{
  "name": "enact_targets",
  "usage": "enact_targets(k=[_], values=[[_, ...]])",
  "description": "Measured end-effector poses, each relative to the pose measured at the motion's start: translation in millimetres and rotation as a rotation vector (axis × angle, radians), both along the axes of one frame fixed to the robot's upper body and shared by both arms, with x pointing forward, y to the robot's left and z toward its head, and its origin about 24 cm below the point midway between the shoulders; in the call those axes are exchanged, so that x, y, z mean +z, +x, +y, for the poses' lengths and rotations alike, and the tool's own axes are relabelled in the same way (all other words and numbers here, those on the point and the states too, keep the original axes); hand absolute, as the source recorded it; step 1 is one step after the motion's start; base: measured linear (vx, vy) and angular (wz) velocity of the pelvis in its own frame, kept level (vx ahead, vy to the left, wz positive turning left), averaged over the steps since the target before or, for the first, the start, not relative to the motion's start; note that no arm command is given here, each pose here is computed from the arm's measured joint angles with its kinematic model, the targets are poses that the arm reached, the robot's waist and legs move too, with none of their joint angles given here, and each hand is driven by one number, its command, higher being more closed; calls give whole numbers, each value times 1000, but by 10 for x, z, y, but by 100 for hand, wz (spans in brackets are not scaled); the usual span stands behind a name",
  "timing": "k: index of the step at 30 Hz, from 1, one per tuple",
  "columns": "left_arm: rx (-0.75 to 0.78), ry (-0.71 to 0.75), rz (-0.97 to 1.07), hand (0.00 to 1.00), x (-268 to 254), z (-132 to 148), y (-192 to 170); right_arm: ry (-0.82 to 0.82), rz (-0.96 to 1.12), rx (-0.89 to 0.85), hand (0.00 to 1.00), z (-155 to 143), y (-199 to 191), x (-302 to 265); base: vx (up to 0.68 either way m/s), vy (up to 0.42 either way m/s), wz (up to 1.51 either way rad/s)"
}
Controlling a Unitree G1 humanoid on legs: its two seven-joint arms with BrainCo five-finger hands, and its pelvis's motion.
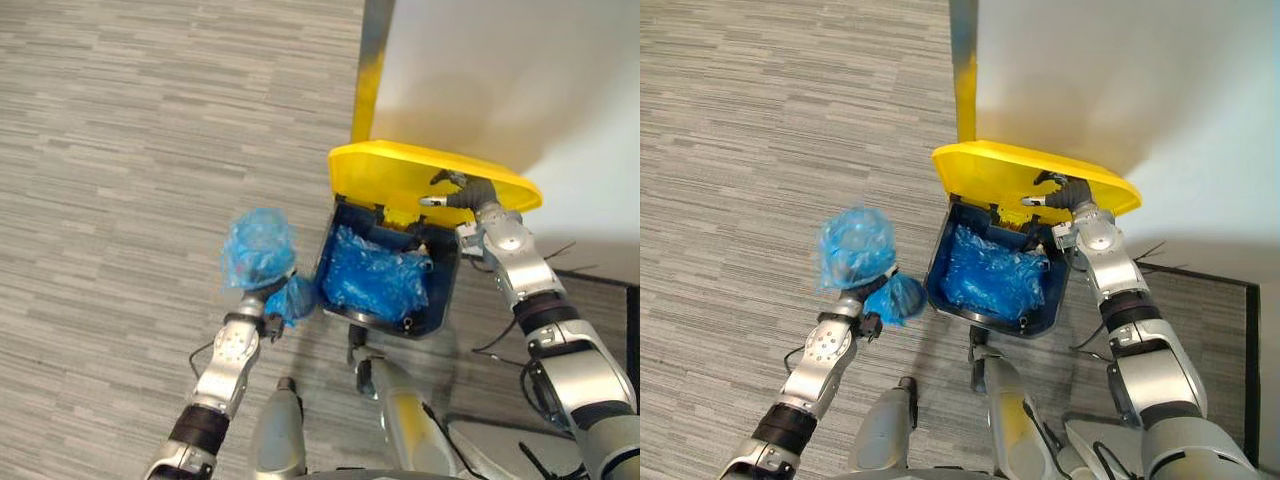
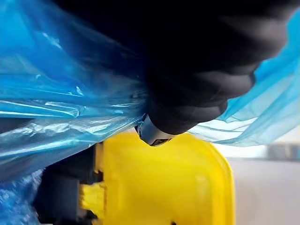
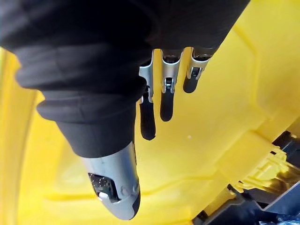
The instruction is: Gather rubbish on tea table into small bin, then transfer packed bag to large trash can.
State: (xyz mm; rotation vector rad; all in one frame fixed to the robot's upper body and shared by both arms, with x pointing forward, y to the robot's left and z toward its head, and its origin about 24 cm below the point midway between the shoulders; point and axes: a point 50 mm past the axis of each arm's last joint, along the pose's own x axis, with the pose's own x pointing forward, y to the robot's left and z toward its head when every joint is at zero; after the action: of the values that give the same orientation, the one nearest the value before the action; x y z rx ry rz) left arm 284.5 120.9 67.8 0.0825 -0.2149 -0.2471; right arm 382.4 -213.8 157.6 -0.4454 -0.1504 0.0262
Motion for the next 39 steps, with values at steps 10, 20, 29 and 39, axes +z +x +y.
enact_targets(k=[10, 20, 29, 39], values=[[-203, -53, -229, 100, 695, -598, 274, -98, -59, 59, 0, 155, 101, 305, -35, 44, -21], [-77, 204, 62, 0, 305, -813, 818, -184, -170, 241, 0, 887, 183, 686, 55, 26, -29], [-66, 295, 95, 0, 223, -919, 817, -118, -342, 384, 0, 1395, -6, 1052, 49, 20, -13], [22, 268, 122, 0, -49, -716, 633, 83, -302, 319, 0, 1329, -182, 543, -22, 19, 17]])
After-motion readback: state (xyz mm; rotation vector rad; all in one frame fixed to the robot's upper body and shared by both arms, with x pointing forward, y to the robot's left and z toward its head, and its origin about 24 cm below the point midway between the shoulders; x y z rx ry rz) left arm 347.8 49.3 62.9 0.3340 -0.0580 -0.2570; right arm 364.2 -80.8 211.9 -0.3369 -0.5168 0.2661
